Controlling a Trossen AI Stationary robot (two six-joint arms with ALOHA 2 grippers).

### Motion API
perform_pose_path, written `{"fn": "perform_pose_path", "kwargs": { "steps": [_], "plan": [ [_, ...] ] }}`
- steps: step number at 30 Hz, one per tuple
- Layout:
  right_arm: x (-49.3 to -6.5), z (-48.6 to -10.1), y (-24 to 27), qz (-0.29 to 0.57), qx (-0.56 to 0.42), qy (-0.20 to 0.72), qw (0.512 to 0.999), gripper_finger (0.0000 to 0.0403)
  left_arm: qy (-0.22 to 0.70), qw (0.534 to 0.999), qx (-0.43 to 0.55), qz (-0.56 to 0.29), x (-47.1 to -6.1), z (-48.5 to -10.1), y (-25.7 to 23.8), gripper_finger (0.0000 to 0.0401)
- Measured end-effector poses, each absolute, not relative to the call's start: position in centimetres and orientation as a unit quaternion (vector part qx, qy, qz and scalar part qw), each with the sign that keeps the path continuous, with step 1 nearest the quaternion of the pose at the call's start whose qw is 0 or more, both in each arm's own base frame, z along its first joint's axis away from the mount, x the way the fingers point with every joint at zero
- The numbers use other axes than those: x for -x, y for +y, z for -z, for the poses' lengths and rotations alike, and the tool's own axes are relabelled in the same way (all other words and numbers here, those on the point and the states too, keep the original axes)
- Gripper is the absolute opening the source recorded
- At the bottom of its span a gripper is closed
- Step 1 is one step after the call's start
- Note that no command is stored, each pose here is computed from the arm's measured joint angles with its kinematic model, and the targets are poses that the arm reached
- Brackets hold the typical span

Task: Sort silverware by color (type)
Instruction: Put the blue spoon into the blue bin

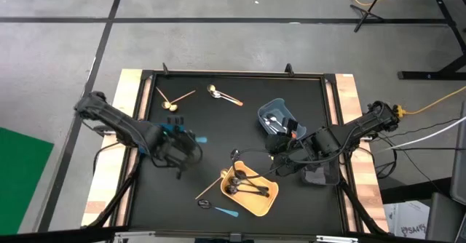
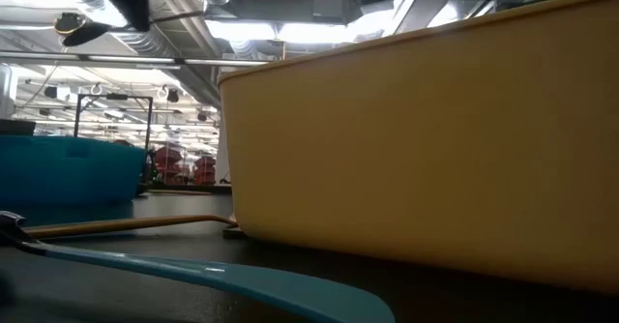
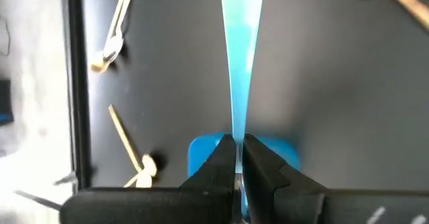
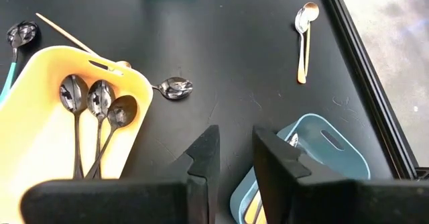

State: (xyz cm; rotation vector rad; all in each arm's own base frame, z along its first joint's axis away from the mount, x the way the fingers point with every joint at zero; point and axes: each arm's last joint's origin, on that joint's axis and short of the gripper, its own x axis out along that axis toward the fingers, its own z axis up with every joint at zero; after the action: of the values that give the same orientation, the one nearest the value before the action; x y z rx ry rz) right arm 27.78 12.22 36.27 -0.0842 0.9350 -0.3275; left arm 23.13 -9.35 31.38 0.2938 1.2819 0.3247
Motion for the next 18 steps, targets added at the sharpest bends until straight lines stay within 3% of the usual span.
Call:
{"fn": "perform_pose_path", "kwargs": {
  "steps": [10,18],
  "plan": [
    [-27.9,-36.3,12.3,0.156,0.037,0.444,0.882,0.0078,0.565,0.798,-0.067,-0.196,-16.9,-26.2,-5.4,0.0006],
    [-28.2,-36.5,12.4,0.152,0.025,0.428,0.89,0.0078,0.584,0.789,-0.022,-0.189,-14.7,-20.4,-4.3,0.0006]
  ]
}}
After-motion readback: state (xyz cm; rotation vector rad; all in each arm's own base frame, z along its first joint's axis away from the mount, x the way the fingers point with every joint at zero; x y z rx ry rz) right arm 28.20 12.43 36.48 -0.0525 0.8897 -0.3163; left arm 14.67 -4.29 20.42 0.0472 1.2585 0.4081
